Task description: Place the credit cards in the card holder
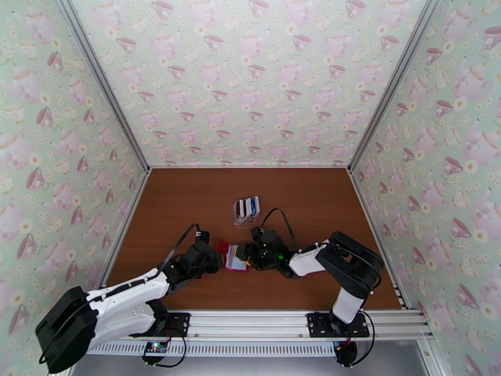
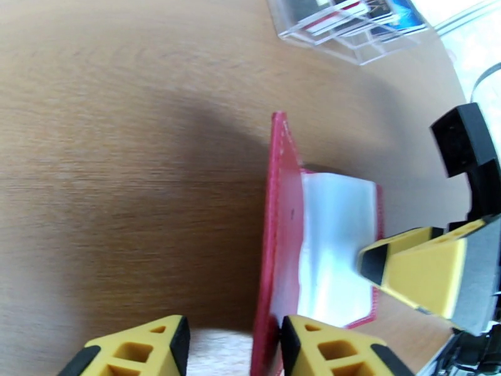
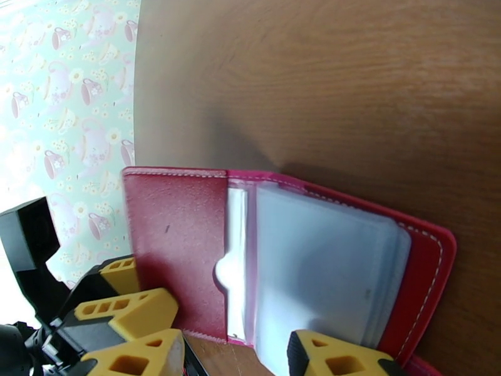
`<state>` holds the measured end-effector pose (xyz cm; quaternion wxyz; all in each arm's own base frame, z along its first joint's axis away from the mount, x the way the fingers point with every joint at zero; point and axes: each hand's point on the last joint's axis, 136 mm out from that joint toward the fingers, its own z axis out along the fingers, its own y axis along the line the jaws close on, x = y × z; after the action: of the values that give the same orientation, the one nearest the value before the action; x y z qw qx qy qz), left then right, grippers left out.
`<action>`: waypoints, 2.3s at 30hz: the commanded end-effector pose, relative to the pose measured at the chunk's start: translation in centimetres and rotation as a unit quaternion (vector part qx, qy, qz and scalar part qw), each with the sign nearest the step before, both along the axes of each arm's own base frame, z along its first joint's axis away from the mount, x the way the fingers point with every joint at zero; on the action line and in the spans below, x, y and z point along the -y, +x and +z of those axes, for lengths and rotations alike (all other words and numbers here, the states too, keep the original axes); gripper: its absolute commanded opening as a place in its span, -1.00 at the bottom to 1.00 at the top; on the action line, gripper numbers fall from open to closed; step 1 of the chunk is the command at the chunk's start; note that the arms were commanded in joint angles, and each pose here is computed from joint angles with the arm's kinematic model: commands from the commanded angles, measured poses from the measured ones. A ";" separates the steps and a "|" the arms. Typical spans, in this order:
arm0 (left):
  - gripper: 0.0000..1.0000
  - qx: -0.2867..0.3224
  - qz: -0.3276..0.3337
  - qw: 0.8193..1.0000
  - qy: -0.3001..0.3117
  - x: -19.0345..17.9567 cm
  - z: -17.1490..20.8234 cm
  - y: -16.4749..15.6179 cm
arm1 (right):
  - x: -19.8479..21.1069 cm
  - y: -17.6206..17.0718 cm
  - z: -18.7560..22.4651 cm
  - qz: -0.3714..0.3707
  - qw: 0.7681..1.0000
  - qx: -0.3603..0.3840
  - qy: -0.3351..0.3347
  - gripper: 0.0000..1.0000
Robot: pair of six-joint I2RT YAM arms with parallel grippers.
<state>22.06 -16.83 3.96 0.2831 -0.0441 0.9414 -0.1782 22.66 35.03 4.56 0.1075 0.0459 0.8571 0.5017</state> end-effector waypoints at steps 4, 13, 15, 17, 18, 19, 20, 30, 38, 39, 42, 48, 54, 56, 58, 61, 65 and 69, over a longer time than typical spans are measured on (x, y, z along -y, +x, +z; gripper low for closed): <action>-0.09 -0.009 -0.001 0.996 0.088 -1.6 -0.7 1.0 | 1.6 -0.3 -3.0 -0.008 0.999 -0.021 -0.042 0.00; -0.19 -0.046 -0.016 0.983 0.175 -1.9 -2.2 2.1 | 1.8 0.1 -3.2 -0.012 0.999 -0.022 -0.044 0.00; -0.26 -0.059 -0.025 0.981 0.186 -1.6 -2.8 2.1 | 1.7 0.2 -3.3 -0.011 0.999 -0.021 -0.043 0.00; -0.34 -0.066 -0.029 0.979 0.192 -1.5 -3.3 2.1 | 1.7 0.5 -3.3 -0.010 0.999 -0.019 -0.042 0.00; -0.38 -0.070 -0.030 0.978 0.194 -1.4 -3.5 2.1 | 1.7 0.8 -3.2 -0.011 0.999 -0.017 -0.044 0.00; -0.40 -0.073 -0.030 0.977 0.197 -1.4 -3.6 2.1 | 1.7 1.0 -3.3 -0.011 0.999 -0.016 -0.046 0.00; -0.42 -0.077 -0.029 0.976 0.200 -1.4 -3.8 2.2 | 1.7 1.2 -3.2 -0.011 0.999 -0.013 -0.047 0.00; -0.51 -0.100 -0.017 0.978 0.180 -1.1 -4.8 1.6 | 2.5 3.8 -3.0 -0.017 0.998 0.003 -0.060 0.00; -0.49 -0.103 -0.014 0.980 0.171 -0.8 -4.8 1.7 | 2.8 4.1 -0.8 -0.017 0.998 0.019 -0.063 0.00; -0.49 -0.102 -0.015 0.980 0.167 -0.6 -4.7 1.7 | 2.9 4.1 -0.6 -0.017 0.997 0.021 -0.069 0.00; -0.49 -0.102 -0.014 0.982 0.156 -0.4 -4.5 1.7 | 3.2 4.1 -0.4 -0.017 0.996 0.022 -0.080 0.00; -0.47 -0.097 -0.015 0.985 0.139 0.0 -3.8 1.6 | 3.5 3.9 -0.3 -0.016 0.996 0.023 -0.087 0.01; -0.46 -0.097 -0.017 0.986 0.132 0.1 -3.6 1.4 | 3.3 4.0 -0.5 -0.013 0.996 0.021 -0.088 0.01; -0.46 -0.098 -0.017 0.986 0.131 0.0 -3.7 1.3 | 3.2 4.0 -0.4 -0.013 0.996 0.021 -0.085 0.01; -0.46 -0.099 -0.017 0.986 0.130 0.1 -3.8 1.2 | 3.2 4.0 -0.3 -0.012 0.996 0.021 -0.084 0.01; -0.46 -0.100 -0.016 0.986 0.129 0.1 -3.9 1.2 | 3.1 4.0 0.0 -0.013 0.996 0.024 -0.079 0.01; -0.45 -0.102 -0.015 0.986 0.128 0.1 -4.0 1.1 | 3.1 4.0 0.7 -0.014 0.997 0.029 -0.072 0.01; -0.45 -0.102 -0.015 0.987 0.125 0.1 -4.0 1.2 | 3.1 4.0 1.4 -0.015 0.997 0.035 -0.064 0.01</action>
<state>25.43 -17.48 1.53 0.2332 -0.0187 0.9705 -0.0589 26.25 31.94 4.70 0.1329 0.0372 0.8877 0.4393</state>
